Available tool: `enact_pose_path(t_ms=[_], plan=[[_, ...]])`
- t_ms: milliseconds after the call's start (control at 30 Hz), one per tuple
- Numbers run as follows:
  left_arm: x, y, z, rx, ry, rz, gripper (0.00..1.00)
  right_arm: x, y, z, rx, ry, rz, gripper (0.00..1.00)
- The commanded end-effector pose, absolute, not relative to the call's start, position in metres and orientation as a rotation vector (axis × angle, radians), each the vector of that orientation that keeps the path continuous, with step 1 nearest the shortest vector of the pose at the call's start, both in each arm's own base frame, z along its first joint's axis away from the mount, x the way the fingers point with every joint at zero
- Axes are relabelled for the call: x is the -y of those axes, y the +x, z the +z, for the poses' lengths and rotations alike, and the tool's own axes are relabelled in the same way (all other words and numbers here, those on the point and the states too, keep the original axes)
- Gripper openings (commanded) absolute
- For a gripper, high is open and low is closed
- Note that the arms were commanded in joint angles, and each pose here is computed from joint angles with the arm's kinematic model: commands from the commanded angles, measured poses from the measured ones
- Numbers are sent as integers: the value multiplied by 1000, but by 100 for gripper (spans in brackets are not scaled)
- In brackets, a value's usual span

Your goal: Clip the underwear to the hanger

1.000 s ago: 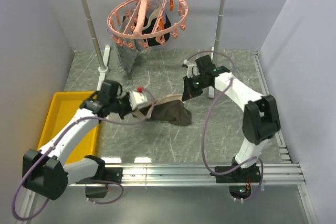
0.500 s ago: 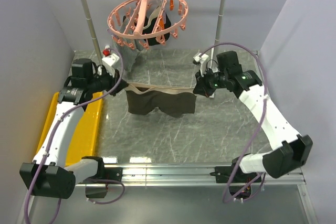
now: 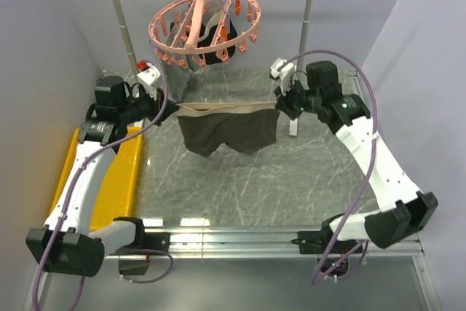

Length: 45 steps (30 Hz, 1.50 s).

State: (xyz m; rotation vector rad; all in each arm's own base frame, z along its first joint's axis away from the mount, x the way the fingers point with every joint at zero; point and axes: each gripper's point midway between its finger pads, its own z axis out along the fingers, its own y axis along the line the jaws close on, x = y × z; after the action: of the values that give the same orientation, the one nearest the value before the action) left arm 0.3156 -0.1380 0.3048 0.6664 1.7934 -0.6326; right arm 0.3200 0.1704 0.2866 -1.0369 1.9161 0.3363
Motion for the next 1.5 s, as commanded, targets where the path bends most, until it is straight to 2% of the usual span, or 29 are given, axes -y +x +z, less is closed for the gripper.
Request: enact_pose_path(t_ms=[0, 133, 233, 433, 467, 500, 533, 567, 600, 633, 733, 767, 833, 867, 1067, 1200, 1467], plan=[[125, 341, 329, -1692, 726, -462, 0, -156, 365, 328, -1819, -952, 128, 0], [122, 328, 316, -1682, 851, -409, 0, -164, 350, 329, -1765, -1041, 162, 0], [130, 284, 276, -1652, 1098, -443, 0, -176, 328, 287, -1745, -1230, 170, 0], [144, 187, 161, -1723, 1572, -512, 0, -173, 265, 138, -1809, -1647, 115, 0], [144, 171, 145, -1730, 1653, -535, 0, -170, 259, 124, -1813, -1690, 86, 3], [148, 155, 130, -1702, 1784, -526, 0, -169, 255, 113, -1806, -1723, 63, 11], [147, 140, 110, -1724, 1847, -547, 0, -166, 249, 103, -1810, -1758, 41, 15], [148, 133, 102, -1718, 1888, -557, 0, -165, 239, 91, -1821, -1789, 49, 20], [153, 125, 98, -1692, 1936, -580, 0, -165, 238, 89, -1832, -1783, 51, 30], [156, 119, 92, -1696, 1961, -614, 0, -163, 236, 88, -1869, -1757, 62, 34], [177, 104, 93, -1683, 2026, -726, 11, -165, 240, 102, -1920, -1693, 63, 44], [184, 100, 94, -1681, 2040, -757, 26, -163, 242, 104, -1933, -1672, 50, 44], [200, 85, 97, -1678, 2108, -813, 49, -158, 246, 112, -1965, -1604, 49, 53], [205, 72, 98, -1634, 2193, -817, 51, -155, 247, 117, -1975, -1572, 51, 54], [246, 143, 139, -1492, 2251, -516, 58, -117, 277, 151, -2137, -1187, 147, 55], [298, 177, 141, -1377, 2245, -492, 59, -99, 286, 165, -2215, -959, 285, 55], [369, 182, 85, -1025, 2488, -326, 58, -59, 278, 168, -2315, -598, 468, 54]])
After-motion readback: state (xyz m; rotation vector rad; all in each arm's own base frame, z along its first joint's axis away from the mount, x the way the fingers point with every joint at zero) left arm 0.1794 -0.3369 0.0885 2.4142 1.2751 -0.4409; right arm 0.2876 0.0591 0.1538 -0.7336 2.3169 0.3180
